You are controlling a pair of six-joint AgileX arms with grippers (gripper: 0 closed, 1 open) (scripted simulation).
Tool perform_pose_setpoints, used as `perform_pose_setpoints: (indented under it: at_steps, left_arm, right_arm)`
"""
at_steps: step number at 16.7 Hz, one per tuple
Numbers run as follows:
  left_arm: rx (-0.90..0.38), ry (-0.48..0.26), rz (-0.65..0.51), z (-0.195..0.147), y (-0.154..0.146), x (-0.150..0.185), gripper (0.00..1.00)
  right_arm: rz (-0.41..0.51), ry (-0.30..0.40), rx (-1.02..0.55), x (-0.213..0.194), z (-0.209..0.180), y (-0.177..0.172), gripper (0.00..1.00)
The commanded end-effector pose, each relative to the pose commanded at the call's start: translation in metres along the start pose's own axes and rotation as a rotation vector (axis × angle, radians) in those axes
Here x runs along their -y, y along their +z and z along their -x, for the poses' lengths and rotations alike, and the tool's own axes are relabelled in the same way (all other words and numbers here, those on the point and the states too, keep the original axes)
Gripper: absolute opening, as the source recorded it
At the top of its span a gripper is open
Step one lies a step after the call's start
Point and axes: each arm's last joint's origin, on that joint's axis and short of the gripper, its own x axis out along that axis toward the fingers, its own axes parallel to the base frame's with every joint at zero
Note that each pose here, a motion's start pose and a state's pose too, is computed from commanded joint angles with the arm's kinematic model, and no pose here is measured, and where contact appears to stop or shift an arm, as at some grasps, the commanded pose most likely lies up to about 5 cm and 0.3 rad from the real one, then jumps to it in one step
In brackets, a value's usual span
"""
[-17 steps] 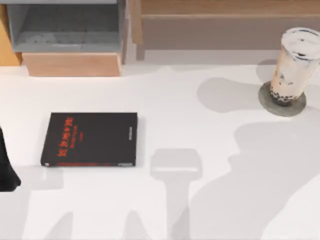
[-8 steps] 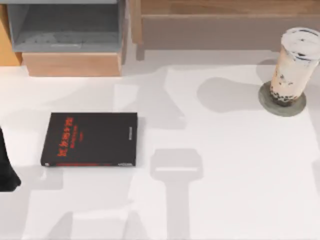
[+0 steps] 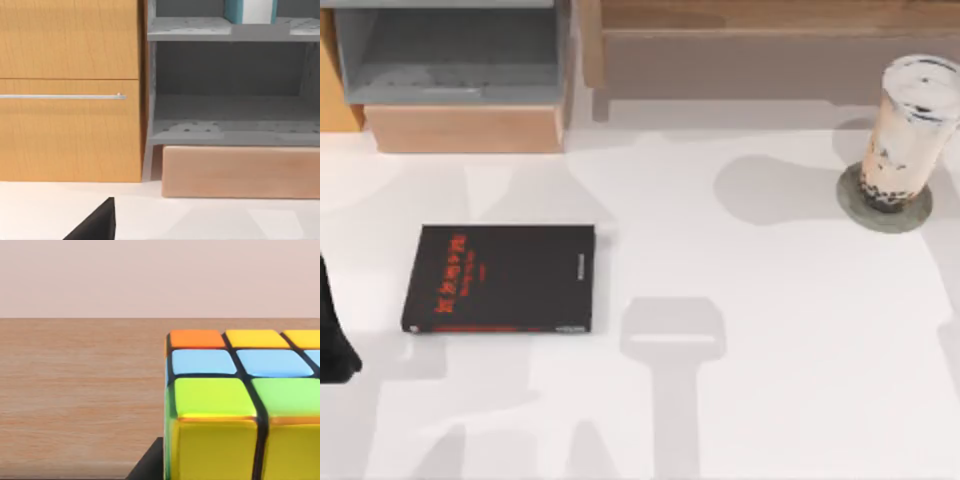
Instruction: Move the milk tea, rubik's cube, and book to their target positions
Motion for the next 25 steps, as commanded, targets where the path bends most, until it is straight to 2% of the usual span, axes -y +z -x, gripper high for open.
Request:
perform_pose_setpoints:
  at_steps: [2,5,9,12,15,17,21,25]
  left_arm:
    - [0.000,0.000,0.000,0.000,0.000,0.000,1.00]
    - [0.000,0.000,0.000,0.000,0.000,0.000,1.00]
    - [0.000,0.000,0.000,0.000,0.000,0.000,1.00]
    - [0.000,0.000,0.000,0.000,0.000,0.000,1.00]
    - [0.000,0.000,0.000,0.000,0.000,0.000,1.00]
    - [0.000,0.000,0.000,0.000,0.000,0.000,1.00]
    - [0.000,0.000,0.000,0.000,0.000,0.000,1.00]
    - [0.000,0.000,0.000,0.000,0.000,0.000,1.00]
  right_arm:
    - [0.002,0.004,0.028,0.001,0.000,0.006,0.00]
    - [0.015,0.033,0.163,0.004,-0.003,0.037,0.00]
    - [0.028,0.074,0.278,0.001,-0.029,0.065,0.00]
    - [0.016,0.064,0.191,-0.003,-0.063,0.045,0.00]
    - [0.004,0.021,0.049,-0.002,-0.092,0.011,0.00]
    - [0.002,0.003,0.001,-0.002,-0.099,0.000,0.00]
    - [0.002,0.003,0.001,-0.002,-0.099,-0.001,0.00]
    - [0.002,0.003,0.001,-0.002,-0.099,-0.001,0.30]
